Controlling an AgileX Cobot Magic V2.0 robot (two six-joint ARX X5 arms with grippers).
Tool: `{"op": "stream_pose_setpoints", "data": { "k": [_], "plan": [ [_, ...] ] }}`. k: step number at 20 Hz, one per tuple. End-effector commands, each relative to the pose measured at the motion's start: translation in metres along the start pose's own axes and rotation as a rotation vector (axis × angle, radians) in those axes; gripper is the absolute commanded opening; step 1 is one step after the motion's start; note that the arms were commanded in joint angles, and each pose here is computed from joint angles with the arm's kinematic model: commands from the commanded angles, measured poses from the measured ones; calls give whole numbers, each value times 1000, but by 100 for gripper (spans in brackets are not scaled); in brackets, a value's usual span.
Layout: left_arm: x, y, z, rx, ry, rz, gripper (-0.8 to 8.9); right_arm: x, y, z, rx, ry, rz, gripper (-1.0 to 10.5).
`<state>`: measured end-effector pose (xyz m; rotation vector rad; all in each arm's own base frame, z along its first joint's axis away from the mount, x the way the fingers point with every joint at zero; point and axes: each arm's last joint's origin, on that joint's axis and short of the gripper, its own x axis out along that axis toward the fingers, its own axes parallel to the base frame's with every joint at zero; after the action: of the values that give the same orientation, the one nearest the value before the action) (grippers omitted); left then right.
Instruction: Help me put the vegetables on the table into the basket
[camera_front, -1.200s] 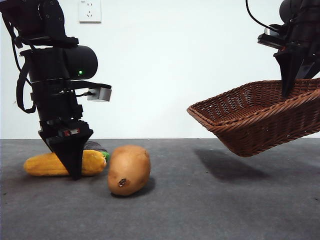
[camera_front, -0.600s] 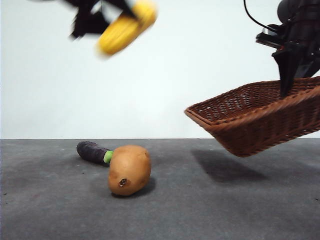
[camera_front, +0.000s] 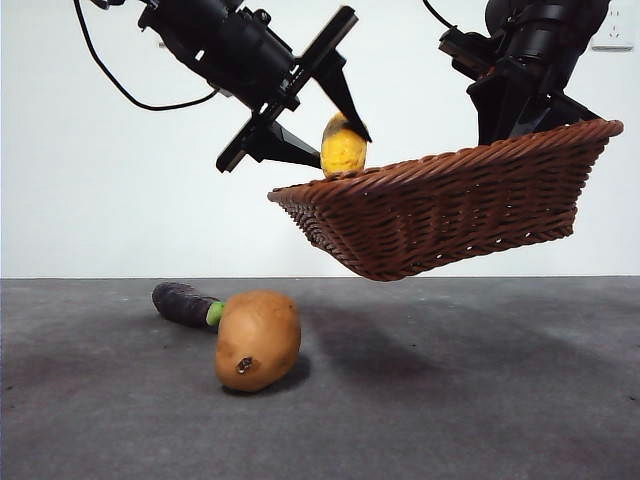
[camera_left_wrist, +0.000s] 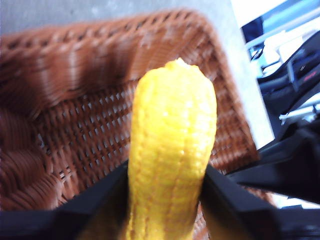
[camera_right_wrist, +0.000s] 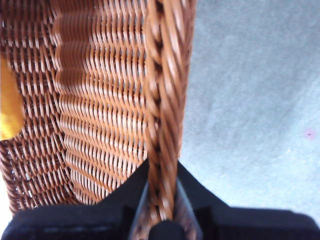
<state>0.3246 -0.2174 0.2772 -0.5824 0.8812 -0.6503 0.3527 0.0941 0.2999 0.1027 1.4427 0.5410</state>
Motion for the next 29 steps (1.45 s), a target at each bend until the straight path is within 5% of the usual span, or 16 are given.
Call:
{"op": "stream_pose_setpoints", "data": {
  "k": [1,4,6,8,10,12,17,25,29],
  "plan": [
    [0,-1,2,-5,-19,-8,688,-5,3,-2,1,-5,6,-8],
    [-6,-6,2,27,16,-74,686,-5,-1,-2,6,-5,-77,-8],
    [-28,-7,-3,116,110,-53,549,-8,-8,-2,32,-9,-101,-8],
    [-59,-9,-19,227,183,170,439,-13,-19,-2,76,-29,-106,-8],
    [-87,-22,-39,311,173,445,439,-18,-31,-2,107,-52,-112,-8],
    [-99,-31,-56,382,181,606,439,-22,-40,-3,130,-60,-116,-8],
    [-68,-14,-92,294,306,588,573,-26,-50,-7,156,-44,-147,-8],
    [3,21,-108,258,426,606,573,-26,-50,-7,161,-37,-189,-8],
    [22,35,-113,319,463,634,508,-26,-50,-7,160,-37,-189,-8]
  ]
}}
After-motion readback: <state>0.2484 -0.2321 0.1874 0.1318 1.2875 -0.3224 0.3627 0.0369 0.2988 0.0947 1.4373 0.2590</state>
